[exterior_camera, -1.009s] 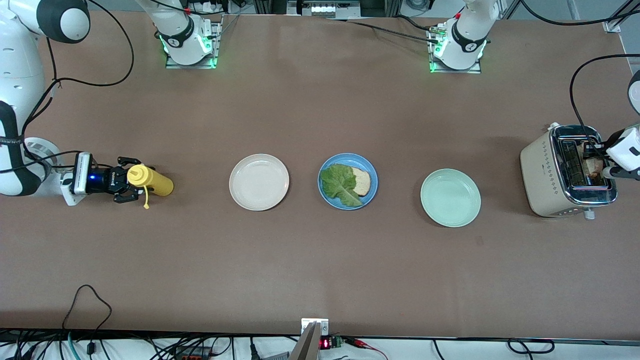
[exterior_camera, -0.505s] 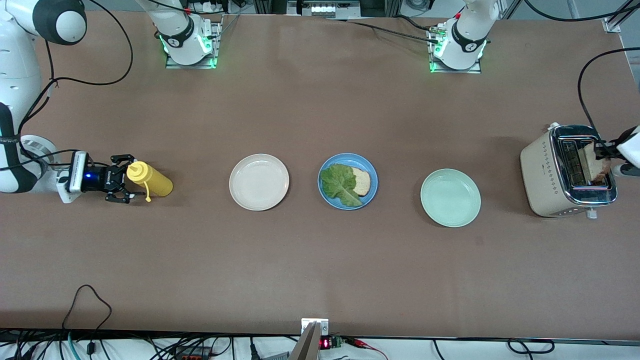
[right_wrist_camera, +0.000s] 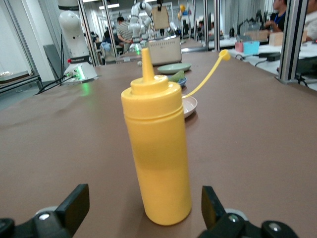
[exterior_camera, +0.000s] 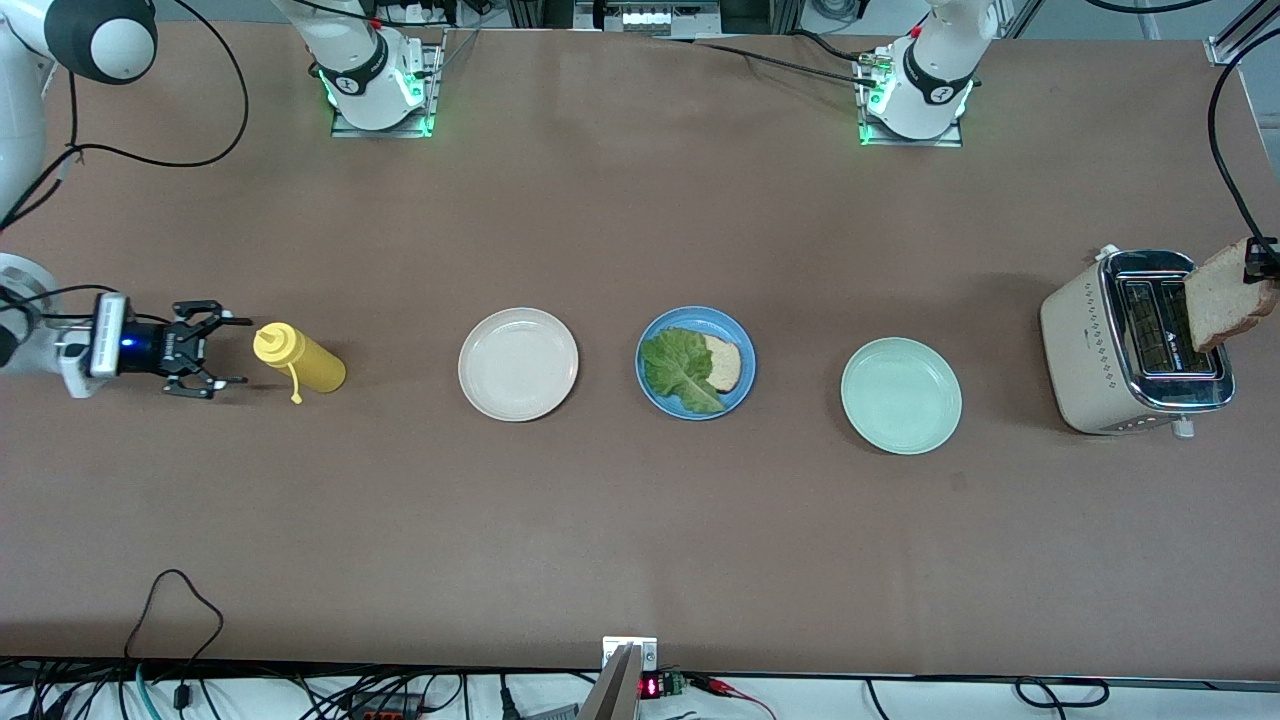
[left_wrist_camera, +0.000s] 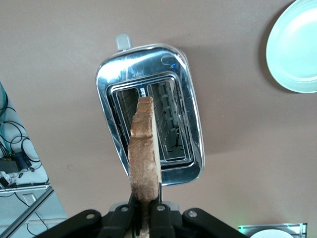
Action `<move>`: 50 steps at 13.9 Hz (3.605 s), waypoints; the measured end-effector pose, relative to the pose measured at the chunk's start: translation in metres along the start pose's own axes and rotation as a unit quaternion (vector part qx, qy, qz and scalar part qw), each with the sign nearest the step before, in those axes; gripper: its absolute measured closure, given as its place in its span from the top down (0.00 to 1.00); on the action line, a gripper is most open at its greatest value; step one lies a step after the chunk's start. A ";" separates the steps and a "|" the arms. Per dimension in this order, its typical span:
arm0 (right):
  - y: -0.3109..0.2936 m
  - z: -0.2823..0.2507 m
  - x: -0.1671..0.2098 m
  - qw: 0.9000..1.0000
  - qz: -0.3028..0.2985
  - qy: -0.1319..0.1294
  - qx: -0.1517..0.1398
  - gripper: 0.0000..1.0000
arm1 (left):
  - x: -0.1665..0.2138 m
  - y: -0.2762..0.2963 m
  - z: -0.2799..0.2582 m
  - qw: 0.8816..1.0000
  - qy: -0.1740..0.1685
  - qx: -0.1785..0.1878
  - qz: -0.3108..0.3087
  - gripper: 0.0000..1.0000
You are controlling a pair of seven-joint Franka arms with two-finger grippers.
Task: Make sandwich in blue plate with both arms
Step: 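Release the mustard with the right gripper while the left gripper grasps bread, then lift the second bread slice and carry it to the blue plate, then lower the bread onto the lettuce and open the left gripper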
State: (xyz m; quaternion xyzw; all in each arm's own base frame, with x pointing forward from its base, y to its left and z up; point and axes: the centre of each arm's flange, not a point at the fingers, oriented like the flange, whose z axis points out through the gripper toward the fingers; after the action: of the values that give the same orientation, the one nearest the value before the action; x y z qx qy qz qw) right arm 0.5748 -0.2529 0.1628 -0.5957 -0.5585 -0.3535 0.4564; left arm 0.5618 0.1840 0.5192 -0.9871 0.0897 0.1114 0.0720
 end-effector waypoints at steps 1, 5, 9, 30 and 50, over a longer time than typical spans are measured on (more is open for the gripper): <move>0.005 -0.009 0.019 1.000 0.017 -0.020 0.003 1.00 | 0.001 0.002 -0.002 1.000 0.000 0.000 0.001 0.09; 0.015 -0.035 0.118 0.984 0.121 -0.129 0.007 1.00 | 0.011 0.022 -0.008 1.000 0.007 -0.005 0.020 0.09; 0.007 -0.040 0.231 0.932 0.245 -0.267 -0.029 1.00 | 0.025 0.069 -0.015 0.997 0.017 -0.059 0.054 0.09; -0.048 0.123 0.516 0.657 0.525 -0.402 -0.362 1.00 | 0.162 0.387 0.155 0.803 0.069 -0.588 0.071 0.09; -0.084 0.100 0.509 0.632 0.523 -0.359 -0.445 1.00 | 0.132 0.426 0.278 0.805 0.192 -0.540 0.154 1.00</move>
State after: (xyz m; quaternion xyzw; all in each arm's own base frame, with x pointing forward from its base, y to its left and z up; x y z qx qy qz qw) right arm 0.5471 0.0118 0.6156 -0.9987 -0.0473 -0.0196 0.0076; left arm 0.5486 -0.2072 0.1682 -0.8409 0.1777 -0.0402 -0.5095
